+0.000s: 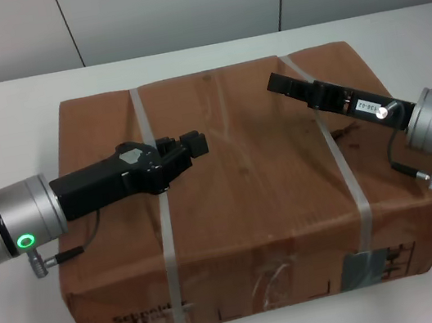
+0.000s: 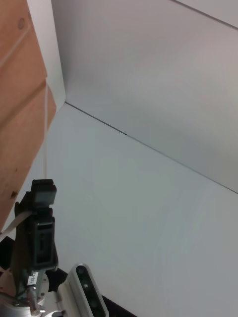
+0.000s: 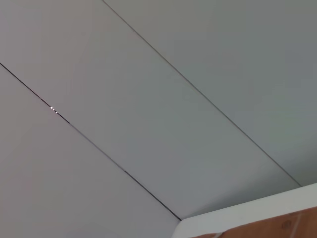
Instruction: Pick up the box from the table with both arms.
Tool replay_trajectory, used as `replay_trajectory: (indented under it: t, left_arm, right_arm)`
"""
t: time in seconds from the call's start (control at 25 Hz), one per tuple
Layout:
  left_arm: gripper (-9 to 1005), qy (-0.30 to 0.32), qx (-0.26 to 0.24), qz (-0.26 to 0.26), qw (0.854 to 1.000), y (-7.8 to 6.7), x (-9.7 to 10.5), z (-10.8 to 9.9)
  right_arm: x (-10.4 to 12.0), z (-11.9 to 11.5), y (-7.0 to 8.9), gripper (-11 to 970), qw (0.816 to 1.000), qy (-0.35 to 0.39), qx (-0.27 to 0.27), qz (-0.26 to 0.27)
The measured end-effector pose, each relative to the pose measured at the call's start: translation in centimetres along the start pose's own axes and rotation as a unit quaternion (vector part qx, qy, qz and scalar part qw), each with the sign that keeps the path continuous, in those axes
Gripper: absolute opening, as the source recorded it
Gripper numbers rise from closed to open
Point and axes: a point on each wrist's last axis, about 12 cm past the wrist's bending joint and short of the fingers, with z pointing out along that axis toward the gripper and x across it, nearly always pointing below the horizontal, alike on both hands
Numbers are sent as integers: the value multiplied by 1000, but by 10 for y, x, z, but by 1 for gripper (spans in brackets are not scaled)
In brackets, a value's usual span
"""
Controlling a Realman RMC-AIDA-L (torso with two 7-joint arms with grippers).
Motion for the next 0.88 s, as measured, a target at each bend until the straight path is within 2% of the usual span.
replay_trajectory:
  t: [0.88]
  left_arm:
    - [122, -5, -4, 0, 1000, 1, -1, -2]
  right_arm:
    - [2, -4, -1, 41, 1000, -7, 1, 6]
